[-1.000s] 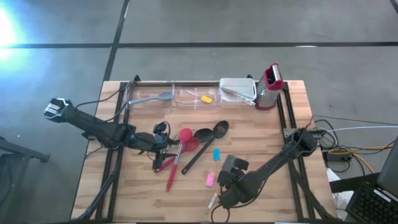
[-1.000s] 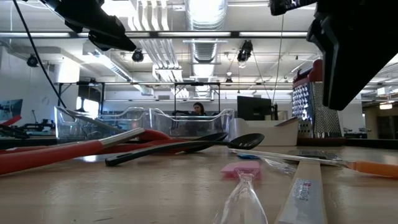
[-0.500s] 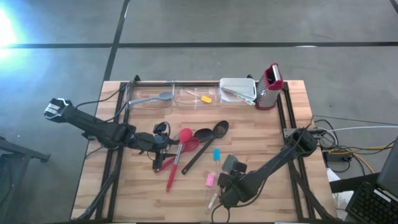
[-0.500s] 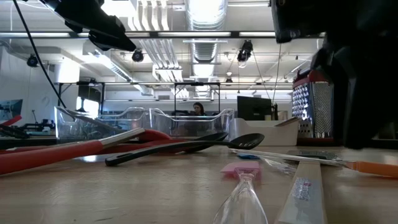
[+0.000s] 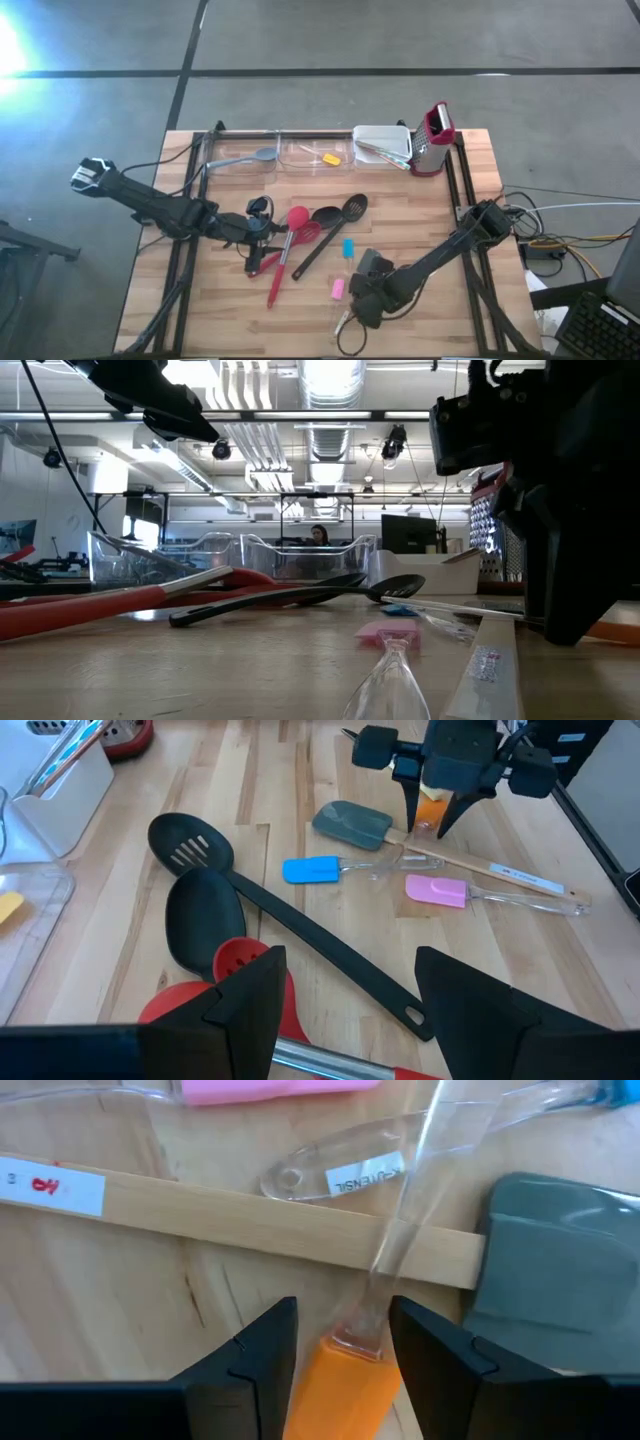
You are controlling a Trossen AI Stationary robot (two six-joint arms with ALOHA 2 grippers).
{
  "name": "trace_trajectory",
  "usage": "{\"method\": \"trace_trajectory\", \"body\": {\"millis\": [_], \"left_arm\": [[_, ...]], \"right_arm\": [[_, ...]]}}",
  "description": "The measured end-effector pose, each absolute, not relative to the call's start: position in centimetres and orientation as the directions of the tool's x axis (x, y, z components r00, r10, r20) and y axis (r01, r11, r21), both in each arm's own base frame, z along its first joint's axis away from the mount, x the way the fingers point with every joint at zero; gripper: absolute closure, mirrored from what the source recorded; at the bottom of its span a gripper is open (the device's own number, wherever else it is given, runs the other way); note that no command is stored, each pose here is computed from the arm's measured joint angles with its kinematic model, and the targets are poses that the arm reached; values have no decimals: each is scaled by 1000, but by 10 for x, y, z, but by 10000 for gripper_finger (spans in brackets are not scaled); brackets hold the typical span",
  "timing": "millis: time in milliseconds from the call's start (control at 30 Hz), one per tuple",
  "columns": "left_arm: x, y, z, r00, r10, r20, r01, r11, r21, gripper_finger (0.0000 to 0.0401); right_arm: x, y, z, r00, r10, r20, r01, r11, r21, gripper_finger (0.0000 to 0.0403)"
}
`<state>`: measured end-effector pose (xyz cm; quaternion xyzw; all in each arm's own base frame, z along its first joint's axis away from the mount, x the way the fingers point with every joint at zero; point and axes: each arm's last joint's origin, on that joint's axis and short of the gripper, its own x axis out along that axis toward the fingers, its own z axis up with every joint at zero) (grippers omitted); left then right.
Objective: Pick & Place Kitchen Items
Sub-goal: Put the orange spatula into the right transparent bin
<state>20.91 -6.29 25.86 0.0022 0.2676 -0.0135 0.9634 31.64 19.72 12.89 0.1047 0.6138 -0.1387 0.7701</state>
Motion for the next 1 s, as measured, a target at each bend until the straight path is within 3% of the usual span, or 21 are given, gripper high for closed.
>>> {"method": "trace_trajectory", "body": {"millis": [133,367,1000], "left_arm": [[209,-63,259,856,-25,-516,27,1000,-3,172],[209,-63,259,857,-25,-515,27,1000,-4,172],[209,-63,259,857,-25,-515,27,1000,-4,172]], "right_arm": [[317,195,127,207,-74,-975,342,940,1,283],[320,195,126,225,-80,-971,365,931,9,378],[311,189,173,316,-41,-948,361,929,81,389]]}}
